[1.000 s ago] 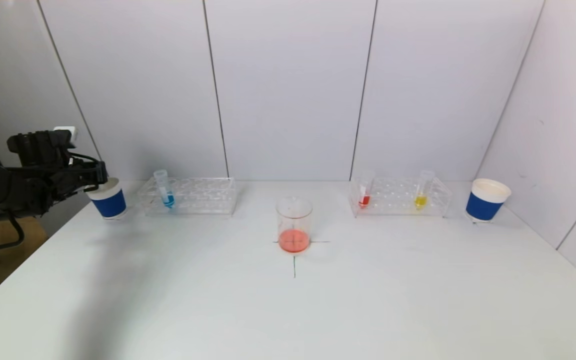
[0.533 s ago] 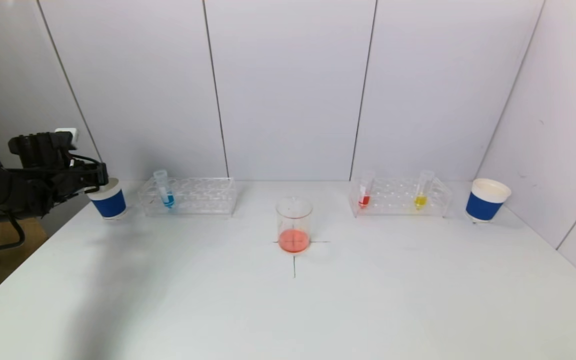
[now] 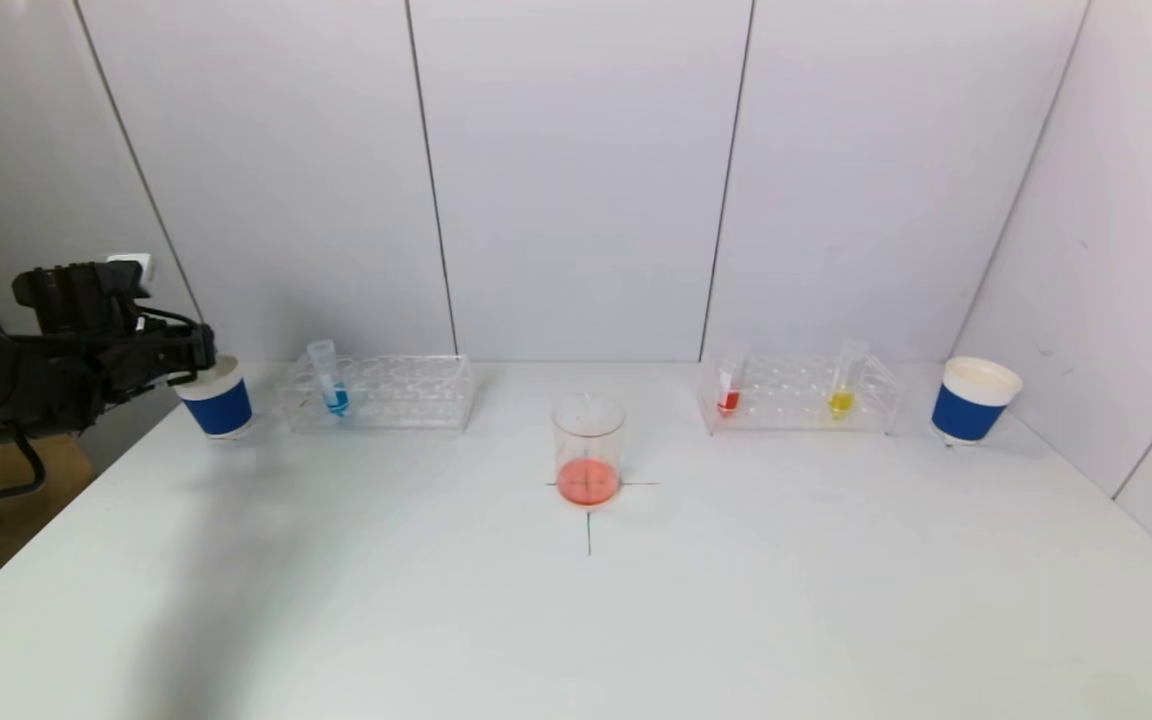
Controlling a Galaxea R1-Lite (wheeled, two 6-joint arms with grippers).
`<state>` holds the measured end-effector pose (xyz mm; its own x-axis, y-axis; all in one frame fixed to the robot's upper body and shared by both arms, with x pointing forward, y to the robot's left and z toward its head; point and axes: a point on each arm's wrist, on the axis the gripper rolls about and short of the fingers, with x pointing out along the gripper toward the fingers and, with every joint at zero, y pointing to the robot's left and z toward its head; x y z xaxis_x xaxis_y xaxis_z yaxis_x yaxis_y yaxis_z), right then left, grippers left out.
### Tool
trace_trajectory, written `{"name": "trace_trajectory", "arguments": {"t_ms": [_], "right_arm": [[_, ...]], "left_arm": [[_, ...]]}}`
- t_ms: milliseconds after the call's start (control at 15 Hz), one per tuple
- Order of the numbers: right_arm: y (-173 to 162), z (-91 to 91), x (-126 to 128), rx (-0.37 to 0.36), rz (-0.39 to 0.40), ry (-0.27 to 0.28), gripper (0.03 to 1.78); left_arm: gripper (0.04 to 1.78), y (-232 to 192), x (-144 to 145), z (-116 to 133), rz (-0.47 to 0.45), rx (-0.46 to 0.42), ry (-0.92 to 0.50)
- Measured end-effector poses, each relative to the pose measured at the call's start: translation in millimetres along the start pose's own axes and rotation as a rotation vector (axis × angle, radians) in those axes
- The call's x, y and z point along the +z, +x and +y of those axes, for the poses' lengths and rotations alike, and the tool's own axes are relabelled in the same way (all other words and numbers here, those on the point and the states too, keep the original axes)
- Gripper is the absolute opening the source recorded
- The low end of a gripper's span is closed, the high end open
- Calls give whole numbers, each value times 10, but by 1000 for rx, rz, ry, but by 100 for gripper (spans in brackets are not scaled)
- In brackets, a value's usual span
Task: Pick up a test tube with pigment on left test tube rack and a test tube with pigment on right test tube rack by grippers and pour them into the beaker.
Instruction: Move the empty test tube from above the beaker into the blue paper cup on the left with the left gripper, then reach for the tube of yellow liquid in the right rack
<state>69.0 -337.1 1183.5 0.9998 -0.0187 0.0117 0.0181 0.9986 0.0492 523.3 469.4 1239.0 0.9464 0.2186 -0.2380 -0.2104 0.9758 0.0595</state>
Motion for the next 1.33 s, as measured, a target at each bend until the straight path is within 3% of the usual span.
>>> {"name": "trace_trajectory", "arguments": {"t_ms": [333,533,1000,1333], "right_arm": [[0,0,0,0,0,0,177],[0,0,0,1,0,0,177],[0,0,0,1,0,0,177],[0,0,0,1,0,0,177]], "left_arm": [[144,-31,13,-1,-1,-4,1],[171,-48,30,-2,-4,-4,1],[177,-310,290,-133,-54,-33,4],[177,-1010,594,-500,-111,-124,27]]}}
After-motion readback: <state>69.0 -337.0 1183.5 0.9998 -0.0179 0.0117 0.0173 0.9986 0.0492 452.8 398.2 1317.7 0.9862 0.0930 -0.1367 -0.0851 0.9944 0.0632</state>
